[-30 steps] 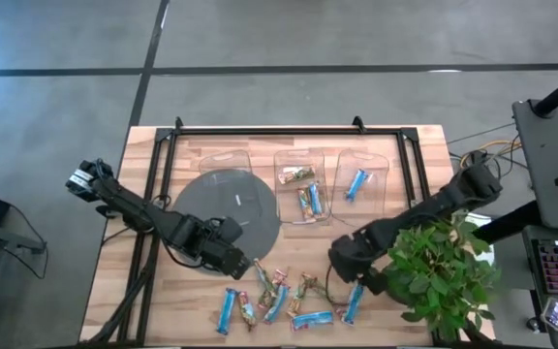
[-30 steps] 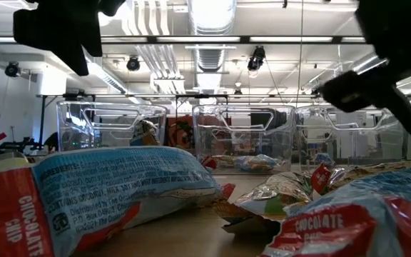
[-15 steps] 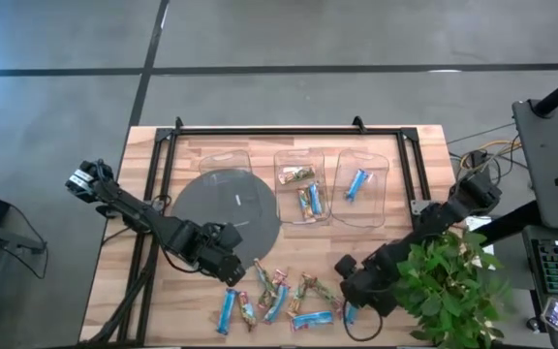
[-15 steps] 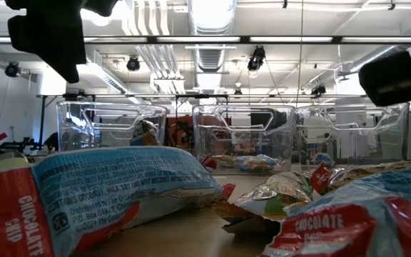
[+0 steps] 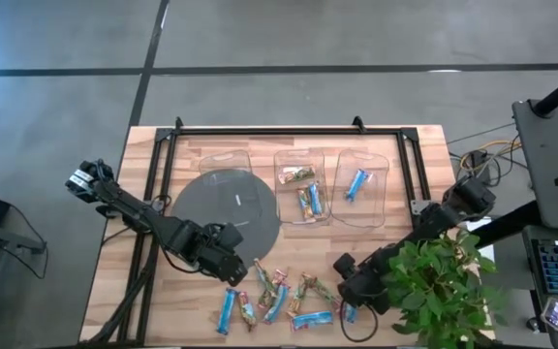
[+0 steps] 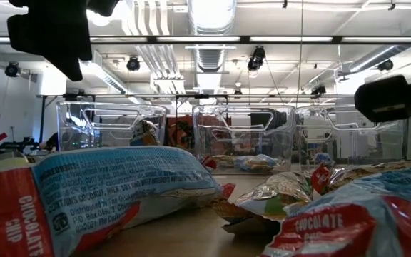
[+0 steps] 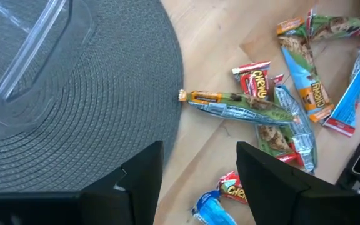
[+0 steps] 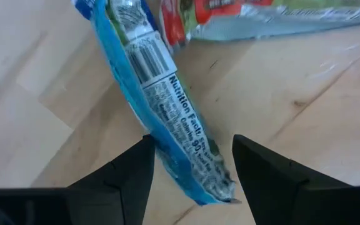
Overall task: Pick and place Granola Bars by type
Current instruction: Put the blue granola bar into the right transparent bin
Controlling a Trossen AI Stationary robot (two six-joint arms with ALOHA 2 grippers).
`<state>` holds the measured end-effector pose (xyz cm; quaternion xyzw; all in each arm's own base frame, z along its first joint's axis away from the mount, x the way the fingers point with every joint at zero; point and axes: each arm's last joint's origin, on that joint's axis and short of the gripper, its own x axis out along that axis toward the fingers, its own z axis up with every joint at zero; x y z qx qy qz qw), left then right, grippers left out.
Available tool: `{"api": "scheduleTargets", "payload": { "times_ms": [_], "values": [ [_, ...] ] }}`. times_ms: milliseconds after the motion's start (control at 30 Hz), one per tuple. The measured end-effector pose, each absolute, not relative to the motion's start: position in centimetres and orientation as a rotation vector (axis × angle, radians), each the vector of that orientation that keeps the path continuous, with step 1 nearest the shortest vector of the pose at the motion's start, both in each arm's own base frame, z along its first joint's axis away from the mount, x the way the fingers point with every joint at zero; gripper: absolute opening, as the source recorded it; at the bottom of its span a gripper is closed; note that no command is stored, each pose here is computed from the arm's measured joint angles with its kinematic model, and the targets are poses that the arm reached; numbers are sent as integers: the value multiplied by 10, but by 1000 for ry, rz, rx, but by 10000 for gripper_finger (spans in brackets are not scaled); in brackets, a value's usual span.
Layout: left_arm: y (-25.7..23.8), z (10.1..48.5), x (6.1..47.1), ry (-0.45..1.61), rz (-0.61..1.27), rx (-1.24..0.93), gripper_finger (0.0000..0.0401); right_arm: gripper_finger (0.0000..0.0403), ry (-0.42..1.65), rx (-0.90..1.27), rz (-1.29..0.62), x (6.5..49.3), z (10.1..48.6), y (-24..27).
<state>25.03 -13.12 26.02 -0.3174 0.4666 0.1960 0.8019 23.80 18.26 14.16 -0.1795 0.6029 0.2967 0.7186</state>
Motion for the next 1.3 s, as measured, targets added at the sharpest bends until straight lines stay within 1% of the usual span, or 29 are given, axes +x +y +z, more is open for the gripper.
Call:
{"api": "scheduleTargets", "payload": {
  "times_ms": [100,167,400,533,667,800,867,1000,1133,1233,1300],
  "values": [
    [-132,261,251,991,420,-698,184,192,1347,-414,678,236,138,182],
    [-132,261,251,987,419,-703,184,177,1350,-419,686,236,138,181],
    [-133,262,253,966,413,-733,184,96,1366,-422,695,232,142,178],
    [-133,262,253,960,419,-738,184,65,1317,-427,709,231,160,178],
    [-133,263,254,935,431,-732,184,60,1230,-486,658,229,189,172],
    [-132,263,255,914,444,-718,184,64,1106,-615,510,228,224,159],
    [-132,263,255,904,450,-714,184,63,1049,-654,350,228,241,147],
    [-131,263,255,891,457,-705,184,60,986,-610,41,227,269,105],
    [-131,263,255,891,448,-691,184,63,1068,-643,-186,214,285,53],
    [-131,263,255,889,447,-684,184,66,1151,-638,-258,203,292,19],
    [-131,264,255,885,450,-682,184,67,1212,-637,-252,198,290,1]
  ]
}}
